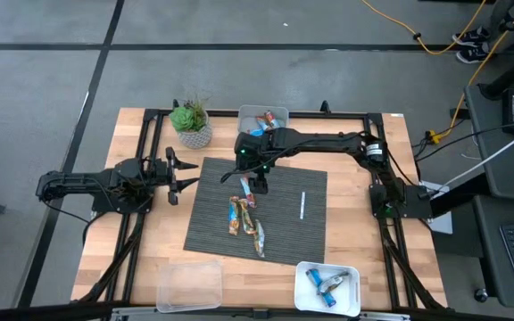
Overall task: Pick and place Granola Bars by type
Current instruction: Put the red granola bar into the gray bin
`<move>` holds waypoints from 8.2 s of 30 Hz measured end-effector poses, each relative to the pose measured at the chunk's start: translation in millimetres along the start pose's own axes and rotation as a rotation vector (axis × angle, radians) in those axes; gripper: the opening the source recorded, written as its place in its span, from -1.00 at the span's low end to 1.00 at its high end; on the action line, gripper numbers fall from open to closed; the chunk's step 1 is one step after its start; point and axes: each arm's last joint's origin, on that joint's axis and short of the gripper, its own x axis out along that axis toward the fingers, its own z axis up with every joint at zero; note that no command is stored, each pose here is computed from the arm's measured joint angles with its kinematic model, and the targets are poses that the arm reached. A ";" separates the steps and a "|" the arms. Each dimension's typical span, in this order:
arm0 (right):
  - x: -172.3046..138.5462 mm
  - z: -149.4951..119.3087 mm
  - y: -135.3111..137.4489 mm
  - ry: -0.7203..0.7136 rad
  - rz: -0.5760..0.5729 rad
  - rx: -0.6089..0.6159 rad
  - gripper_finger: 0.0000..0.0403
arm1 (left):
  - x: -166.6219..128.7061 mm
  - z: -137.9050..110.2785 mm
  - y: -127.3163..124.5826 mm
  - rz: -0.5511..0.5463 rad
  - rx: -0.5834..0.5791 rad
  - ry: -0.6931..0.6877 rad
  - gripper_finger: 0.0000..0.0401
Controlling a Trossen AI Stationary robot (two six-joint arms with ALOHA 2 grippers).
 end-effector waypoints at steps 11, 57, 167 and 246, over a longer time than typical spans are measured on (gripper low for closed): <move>26.6 3.0 -6.2 -0.017 -0.052 0.303 0.45 | 0.0 0.0 0.0 0.000 0.000 0.000 -0.05; 82.0 -14.8 -1.4 0.175 -0.069 0.339 -0.77 | 0.0 -0.1 0.0 0.000 0.000 0.000 -0.06; -121.9 -74.3 92.0 -0.925 -0.160 -0.247 -0.94 | 169.8 170.9 -39.1 -0.434 -0.418 0.005 0.40; -207.7 -142.0 96.2 -0.856 -0.240 -0.128 -0.77 | 90.7 226.9 -77.6 -0.566 -0.280 0.435 -0.92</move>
